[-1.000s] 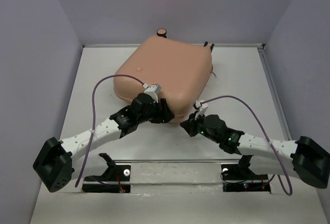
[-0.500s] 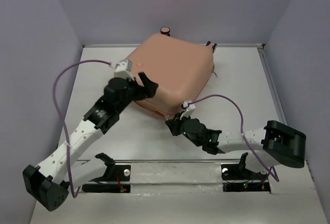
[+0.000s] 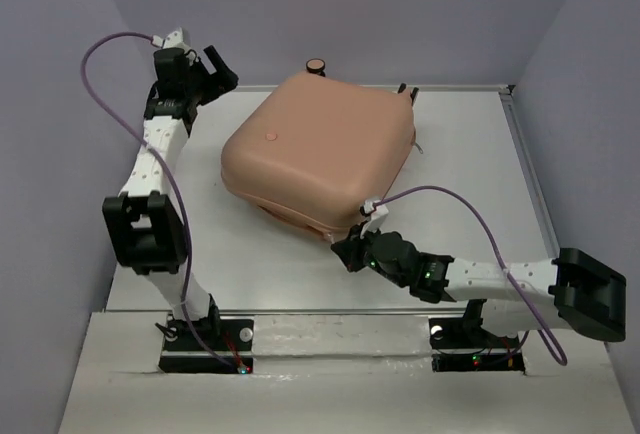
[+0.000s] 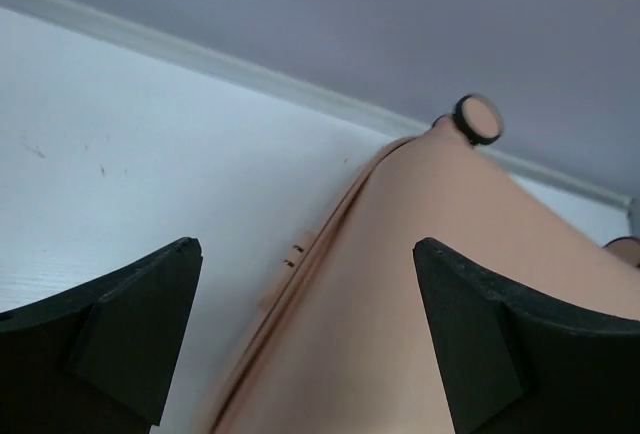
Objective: Pack the luggage
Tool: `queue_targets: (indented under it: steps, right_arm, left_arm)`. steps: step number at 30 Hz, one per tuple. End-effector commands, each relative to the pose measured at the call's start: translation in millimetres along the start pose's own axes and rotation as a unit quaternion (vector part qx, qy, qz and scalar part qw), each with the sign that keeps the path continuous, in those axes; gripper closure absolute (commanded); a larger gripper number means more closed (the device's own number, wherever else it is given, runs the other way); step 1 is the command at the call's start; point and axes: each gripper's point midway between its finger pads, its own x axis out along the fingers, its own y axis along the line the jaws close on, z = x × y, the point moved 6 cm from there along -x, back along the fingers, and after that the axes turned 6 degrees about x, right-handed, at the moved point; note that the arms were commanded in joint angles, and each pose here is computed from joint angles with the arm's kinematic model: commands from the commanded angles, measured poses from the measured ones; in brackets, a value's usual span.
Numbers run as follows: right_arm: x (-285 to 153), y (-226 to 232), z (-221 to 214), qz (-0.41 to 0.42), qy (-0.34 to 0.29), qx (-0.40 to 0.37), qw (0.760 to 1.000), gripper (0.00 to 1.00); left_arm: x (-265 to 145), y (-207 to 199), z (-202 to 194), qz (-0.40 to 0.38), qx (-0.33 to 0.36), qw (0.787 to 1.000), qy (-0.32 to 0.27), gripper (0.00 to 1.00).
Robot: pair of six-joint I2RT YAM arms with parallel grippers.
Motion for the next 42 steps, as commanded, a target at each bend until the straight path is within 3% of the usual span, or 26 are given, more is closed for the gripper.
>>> queue_targets:
  steps: [1, 4, 6, 7, 8, 9, 10, 13, 15, 16, 19, 21, 24, 31, 34, 36, 37, 38, 39, 41, 42]
  right_arm:
    - [-20, 25, -19, 0.073, 0.083, -0.018, 0.994, 0.93]
    - [-21, 22, -24, 0.07, 0.094, -0.019, 0.993, 0.93]
    - [-18, 27, -21, 0.071, 0.092, -0.02, 0.993, 0.93]
    - [-15, 26, -22, 0.065, 0.093, -0.024, 0.993, 0.93]
    - [-13, 27, -20, 0.063, 0.091, -0.025, 0.994, 0.93]
    - [-11, 28, -18, 0.06, 0.085, -0.027, 0.994, 0.93]
    - [-5, 32, -10, 0.054, 0.07, -0.035, 0.995, 0.93]
    - [12, 45, 12, 0.041, 0.034, -0.051, 0.997, 0.93]
    - [27, 54, 20, 0.043, 0.024, -0.06, 0.997, 0.93]
    - [45, 63, 27, 0.042, 0.02, -0.075, 0.996, 0.93]
    - [69, 101, 50, 0.088, 0.002, -0.109, 0.99, 0.93]
    - [90, 118, 44, 0.123, 0.024, -0.129, 0.984, 0.93]
    - [99, 161, 24, 0.278, 0.1, -0.152, 0.943, 0.93]
    - [106, 147, -13, 0.308, 0.141, -0.134, 0.931, 0.93]
    - [109, 171, -14, 0.377, 0.16, -0.12, 0.904, 0.93]
    - [103, 176, -11, 0.366, 0.178, -0.123, 0.905, 0.93]
    - [100, 173, -5, 0.343, 0.17, -0.125, 0.915, 0.85]
    - [95, 168, 5, 0.308, 0.154, -0.123, 0.931, 0.43]
    - [71, 166, 23, 0.296, 0.137, -0.121, 0.937, 0.26]
    - [48, 147, 37, 0.227, 0.137, -0.127, 0.956, 0.08]
    - [17, 142, 57, 0.213, 0.119, -0.128, 0.961, 0.05]
  left_arm:
    - [42, 3, -32, -0.082, 0.026, 0.991, 0.102, 0.01]
    - [49, 18, -81, -0.077, 0.003, 0.987, 0.142, 0.01]
    - [40, 12, -91, -0.103, -0.022, 0.988, 0.116, 0.01]
    - [35, 19, -122, -0.088, -0.062, 0.983, 0.149, 0.01]
    - [30, 18, -123, -0.086, -0.077, 0.984, 0.133, 0.01]
    - [28, 24, -141, -0.071, -0.099, 0.981, 0.154, 0.01]
    - [18, 12, -170, -0.073, -0.12, 0.974, 0.179, 0.01]
    - [0, -21, -202, -0.101, -0.126, 0.967, 0.197, 0.01]
    - [-15, -43, -208, -0.12, -0.13, 0.968, 0.18, 0.02]
    - [-27, -47, -230, -0.121, -0.148, 0.96, 0.203, 0.02]
    - [-54, -40, -245, -0.126, -0.161, 0.959, 0.195, 0.02]
    - [-66, -30, -250, -0.105, -0.157, 0.965, 0.18, 0.02]
    - [-92, -19, -262, -0.105, -0.153, 0.967, 0.176, 0.02]
    - [-110, -10, -256, -0.114, -0.153, 0.97, 0.153, 0.02]
    - [-112, -12, -253, -0.122, -0.151, 0.969, 0.15, 0.02]
    - [-110, -4, -246, -0.092, -0.14, 0.976, 0.137, 0.01]
    - [-109, 2, -239, -0.078, -0.137, 0.98, 0.123, 0.01]
    - [-108, 4, -230, -0.073, -0.134, 0.982, 0.109, 0.01]
    - [-107, 9, -224, -0.061, -0.131, 0.985, 0.097, 0.01]
    - [-107, 13, -210, -0.055, -0.137, 0.986, 0.073, 0.01]
    - [-107, 13, -204, -0.052, -0.138, 0.987, 0.06, 0.01]
